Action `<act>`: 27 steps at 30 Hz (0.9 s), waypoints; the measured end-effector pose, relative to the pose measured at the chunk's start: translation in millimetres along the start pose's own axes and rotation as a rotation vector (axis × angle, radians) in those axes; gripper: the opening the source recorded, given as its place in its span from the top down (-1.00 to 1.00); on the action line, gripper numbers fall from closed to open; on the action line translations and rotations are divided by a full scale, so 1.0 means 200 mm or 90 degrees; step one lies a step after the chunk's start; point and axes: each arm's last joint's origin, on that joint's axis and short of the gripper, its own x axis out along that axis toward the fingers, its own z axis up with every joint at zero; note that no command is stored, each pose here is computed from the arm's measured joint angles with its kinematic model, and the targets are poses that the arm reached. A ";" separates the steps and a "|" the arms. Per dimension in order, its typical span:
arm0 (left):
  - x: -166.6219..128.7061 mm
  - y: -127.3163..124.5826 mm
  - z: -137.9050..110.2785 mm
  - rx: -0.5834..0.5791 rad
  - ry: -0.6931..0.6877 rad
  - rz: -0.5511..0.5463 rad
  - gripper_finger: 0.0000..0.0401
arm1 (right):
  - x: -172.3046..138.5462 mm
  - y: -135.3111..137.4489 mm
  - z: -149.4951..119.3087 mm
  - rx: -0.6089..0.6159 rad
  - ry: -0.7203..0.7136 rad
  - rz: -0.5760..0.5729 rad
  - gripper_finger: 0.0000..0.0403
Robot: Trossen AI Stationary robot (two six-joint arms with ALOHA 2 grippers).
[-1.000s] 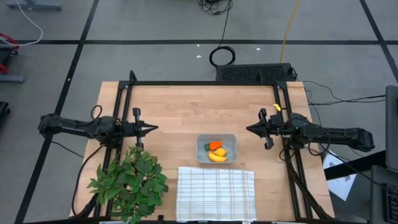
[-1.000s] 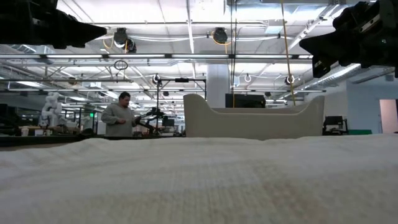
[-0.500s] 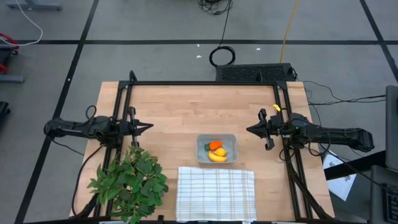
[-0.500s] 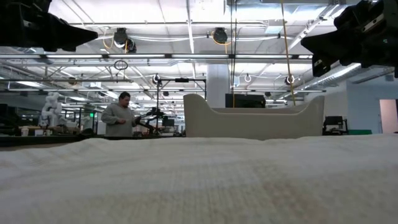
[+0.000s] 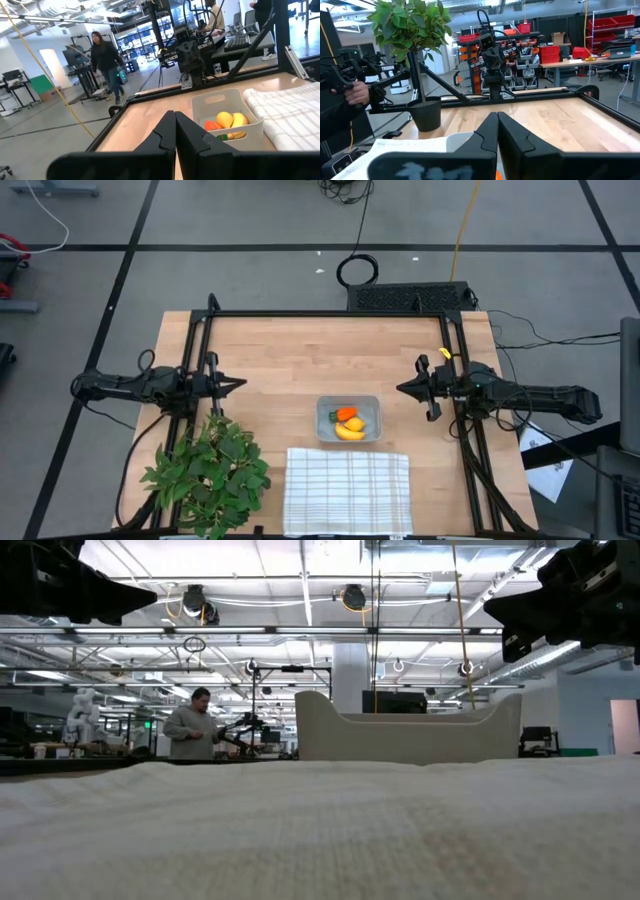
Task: Pick and placing Produce into tupperware
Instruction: Return to Home Position
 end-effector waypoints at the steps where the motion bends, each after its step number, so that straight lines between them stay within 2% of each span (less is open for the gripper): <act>1: 0.00 0.00 0.00 0.000 0.000 0.000 1.00 | 0.00 0.00 0.00 0.001 0.000 0.000 1.00; 13: 0.00 -0.01 -0.01 -0.005 0.010 -0.013 1.00 | 0.00 0.00 0.00 0.003 0.006 0.001 1.00; 19: 0.00 0.00 -0.03 0.002 0.047 0.014 1.00 | 0.00 0.00 0.00 0.002 0.002 0.014 1.00; 27: 0.00 0.00 -0.03 0.002 0.048 0.015 1.00 | 0.00 0.01 0.00 0.004 -0.004 0.017 1.00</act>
